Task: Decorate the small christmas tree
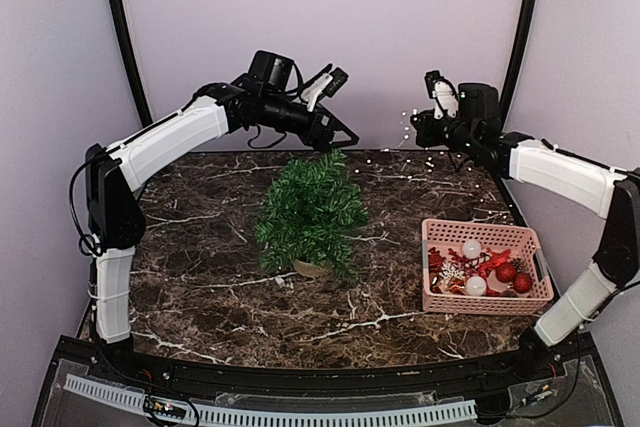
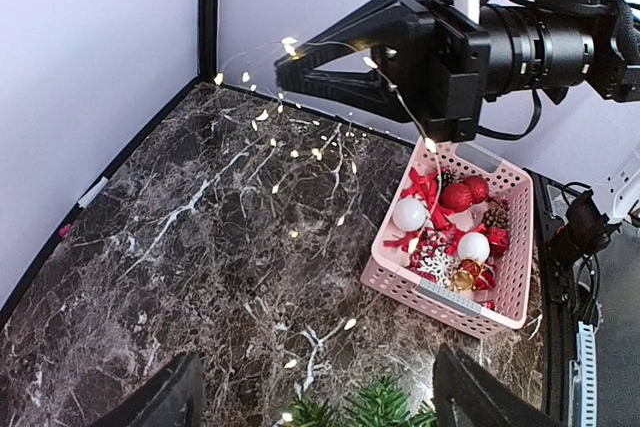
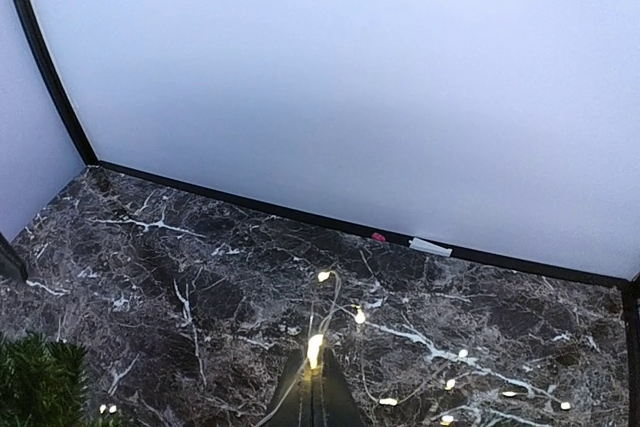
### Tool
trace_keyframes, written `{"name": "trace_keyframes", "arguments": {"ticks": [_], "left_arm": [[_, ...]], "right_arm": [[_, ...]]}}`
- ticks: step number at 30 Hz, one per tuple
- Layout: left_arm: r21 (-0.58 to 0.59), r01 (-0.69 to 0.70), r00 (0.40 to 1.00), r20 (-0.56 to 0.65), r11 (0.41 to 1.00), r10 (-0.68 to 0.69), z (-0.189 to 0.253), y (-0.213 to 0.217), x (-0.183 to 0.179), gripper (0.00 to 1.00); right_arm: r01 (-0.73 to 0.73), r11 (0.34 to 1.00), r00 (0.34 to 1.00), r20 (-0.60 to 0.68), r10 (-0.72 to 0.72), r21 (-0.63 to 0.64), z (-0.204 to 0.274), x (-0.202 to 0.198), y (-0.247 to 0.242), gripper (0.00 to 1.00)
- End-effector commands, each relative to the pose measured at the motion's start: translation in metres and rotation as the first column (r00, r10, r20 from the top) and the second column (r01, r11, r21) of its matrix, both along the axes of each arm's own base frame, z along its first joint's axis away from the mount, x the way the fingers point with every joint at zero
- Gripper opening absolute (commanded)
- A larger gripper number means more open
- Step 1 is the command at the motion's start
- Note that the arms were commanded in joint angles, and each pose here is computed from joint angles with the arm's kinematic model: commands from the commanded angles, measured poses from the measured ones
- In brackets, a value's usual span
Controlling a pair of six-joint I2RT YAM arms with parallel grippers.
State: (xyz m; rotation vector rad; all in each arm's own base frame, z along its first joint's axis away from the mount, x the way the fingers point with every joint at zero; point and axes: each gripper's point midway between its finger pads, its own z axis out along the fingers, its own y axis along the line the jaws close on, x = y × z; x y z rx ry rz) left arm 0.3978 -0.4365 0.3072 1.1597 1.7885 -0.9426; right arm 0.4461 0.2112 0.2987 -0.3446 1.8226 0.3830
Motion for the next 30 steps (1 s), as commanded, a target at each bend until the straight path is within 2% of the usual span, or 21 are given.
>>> {"name": "trace_keyframes", "arguments": {"ticks": [1, 11, 15, 19, 22, 23, 25, 26, 27, 28, 29, 30], "left_arm": [[-0.056, 0.052, 0.995, 0.082, 0.997, -0.048, 0.038, 0.002, -0.012, 0.82], [-0.113, 0.175, 0.983, 0.080, 0.978, -0.166, 0.034, -0.011, -0.022, 0.89], [-0.089, 0.134, 0.986, 0.110, 0.987, -0.124, 0.026, -0.013, -0.008, 0.91], [-0.033, 0.035, 0.988, 0.149, 0.999, -0.030, 0.010, -0.010, 0.015, 0.91], [-0.010, 0.012, 0.987, 0.162, 1.000, -0.010, 0.001, -0.010, 0.022, 0.88], [-0.009, 0.011, 0.986, 0.167, 1.000, -0.010, 0.000, -0.011, 0.023, 0.84], [-0.005, 0.005, 0.985, 0.172, 1.000, -0.004, -0.003, -0.011, 0.026, 0.69], [-0.006, 0.004, 0.984, 0.176, 1.000, -0.003, -0.003, -0.011, 0.027, 0.51], [-0.005, -0.007, 0.983, 0.184, 1.000, 0.008, -0.002, -0.011, 0.029, 0.41], [-0.005, -0.016, 0.982, 0.189, 1.000, 0.017, -0.001, -0.010, 0.031, 0.22], [-0.001, -0.041, 0.979, 0.199, 0.999, 0.040, 0.000, -0.008, 0.035, 0.08], [-0.001, -0.054, 0.977, 0.207, 0.999, 0.053, 0.002, -0.007, 0.038, 0.04]], "right_arm": [[-0.018, 1.000, 1.000, 0.012, 0.018, 0.007, 0.014, 0.015, 0.026, 0.00], [-0.058, 0.997, 0.998, 0.025, 0.060, -0.042, 0.022, 0.036, 0.078, 0.00], [-0.082, 0.996, 0.996, 0.034, 0.084, -0.041, 0.026, 0.034, 0.089, 0.00], [-0.098, 0.995, 0.994, 0.037, 0.099, -0.036, 0.029, 0.031, 0.094, 0.00], [-0.109, 0.993, 0.993, 0.041, 0.111, -0.035, 0.031, 0.026, 0.098, 0.00], [-0.112, 0.993, 0.993, 0.042, 0.114, -0.034, 0.032, 0.025, 0.099, 0.00], [-0.117, 0.992, 0.992, 0.042, 0.119, -0.039, 0.033, 0.022, 0.100, 0.00], [-0.117, 0.992, 0.992, 0.039, 0.118, -0.045, 0.033, 0.020, 0.100, 0.00], [-0.109, 0.993, 0.993, 0.037, 0.111, -0.054, 0.033, 0.019, 0.099, 0.00], [-0.099, 0.993, 0.994, 0.038, 0.102, -0.063, 0.034, 0.016, 0.097, 0.00], [-0.083, 0.994, 0.996, 0.036, 0.086, -0.074, 0.034, 0.015, 0.093, 0.00], [-0.065, 0.994, 0.997, 0.035, 0.068, -0.086, 0.033, 0.012, 0.088, 0.00]]}}
